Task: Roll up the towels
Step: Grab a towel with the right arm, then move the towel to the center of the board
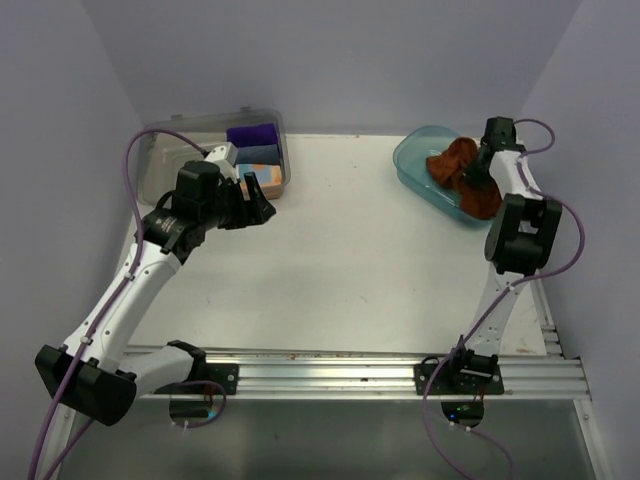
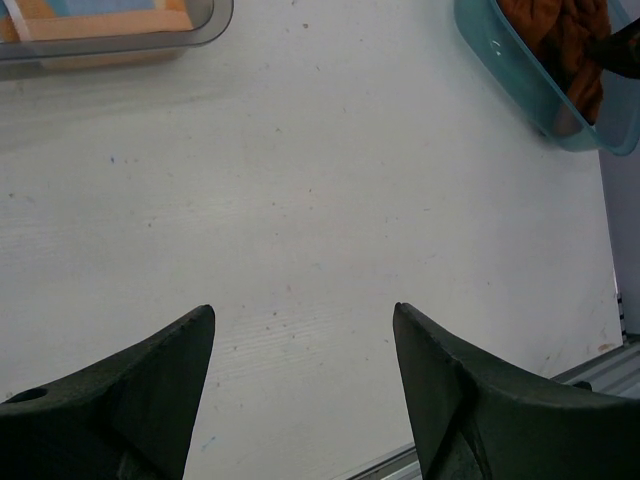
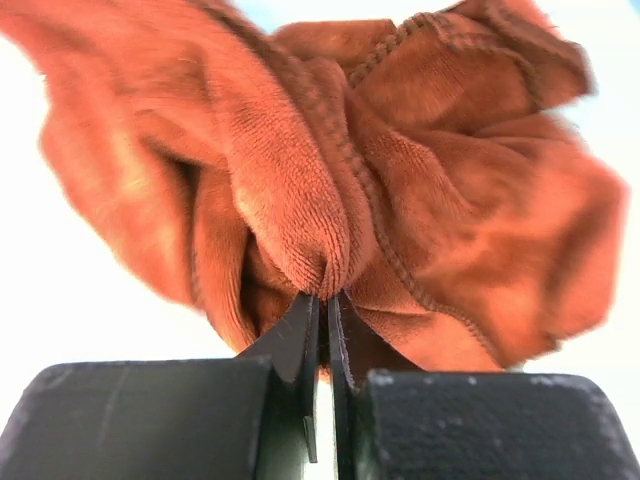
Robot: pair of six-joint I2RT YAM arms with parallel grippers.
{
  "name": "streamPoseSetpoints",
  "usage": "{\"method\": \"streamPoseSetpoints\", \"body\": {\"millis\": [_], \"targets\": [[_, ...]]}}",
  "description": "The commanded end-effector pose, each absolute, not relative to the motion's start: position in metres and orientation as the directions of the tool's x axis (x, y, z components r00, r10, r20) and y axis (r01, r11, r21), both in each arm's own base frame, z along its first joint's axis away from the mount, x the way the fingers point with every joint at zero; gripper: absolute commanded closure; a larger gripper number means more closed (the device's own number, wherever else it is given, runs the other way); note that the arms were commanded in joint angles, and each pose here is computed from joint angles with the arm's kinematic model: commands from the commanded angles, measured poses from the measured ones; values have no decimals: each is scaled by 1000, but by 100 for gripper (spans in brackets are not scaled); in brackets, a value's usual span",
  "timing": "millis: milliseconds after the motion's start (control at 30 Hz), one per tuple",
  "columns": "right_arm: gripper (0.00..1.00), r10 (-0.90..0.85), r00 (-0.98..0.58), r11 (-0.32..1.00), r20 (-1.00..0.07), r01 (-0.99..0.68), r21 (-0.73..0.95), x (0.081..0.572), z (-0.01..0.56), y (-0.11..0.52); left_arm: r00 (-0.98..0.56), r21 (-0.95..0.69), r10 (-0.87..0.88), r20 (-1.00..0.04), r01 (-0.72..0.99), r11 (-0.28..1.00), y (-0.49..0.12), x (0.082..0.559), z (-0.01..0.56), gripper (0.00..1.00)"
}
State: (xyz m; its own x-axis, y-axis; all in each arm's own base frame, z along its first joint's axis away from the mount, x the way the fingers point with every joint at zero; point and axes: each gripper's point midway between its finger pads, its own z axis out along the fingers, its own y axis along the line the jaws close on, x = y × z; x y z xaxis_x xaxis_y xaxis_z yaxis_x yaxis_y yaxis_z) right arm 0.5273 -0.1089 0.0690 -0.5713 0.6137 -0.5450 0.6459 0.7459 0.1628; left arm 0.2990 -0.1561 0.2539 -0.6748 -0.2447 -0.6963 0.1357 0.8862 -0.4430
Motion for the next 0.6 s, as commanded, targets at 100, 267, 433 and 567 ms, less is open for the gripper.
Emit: {"method": "streamPoseSetpoints", "body": {"millis": [100,267,433,567], "targets": [[100,578,-292,785,-762,453,422,519,279,-86,-679,-462,-225,-699,189,867,-167,302,257,24],[100,506,-186,851,-842,268,452,485,388,-42,-682,-465,-222,-697,194,864,-170,307,253,24],[100,419,-121,908,-900,28,419,442,467,36,-671,-449,-230,-705,172,877,-165,310,255,24],[100,376,-89,908,-923,-164,385,396,511,92,-642,-427,-255,-723,126,896,-153,311,264,24]]}}
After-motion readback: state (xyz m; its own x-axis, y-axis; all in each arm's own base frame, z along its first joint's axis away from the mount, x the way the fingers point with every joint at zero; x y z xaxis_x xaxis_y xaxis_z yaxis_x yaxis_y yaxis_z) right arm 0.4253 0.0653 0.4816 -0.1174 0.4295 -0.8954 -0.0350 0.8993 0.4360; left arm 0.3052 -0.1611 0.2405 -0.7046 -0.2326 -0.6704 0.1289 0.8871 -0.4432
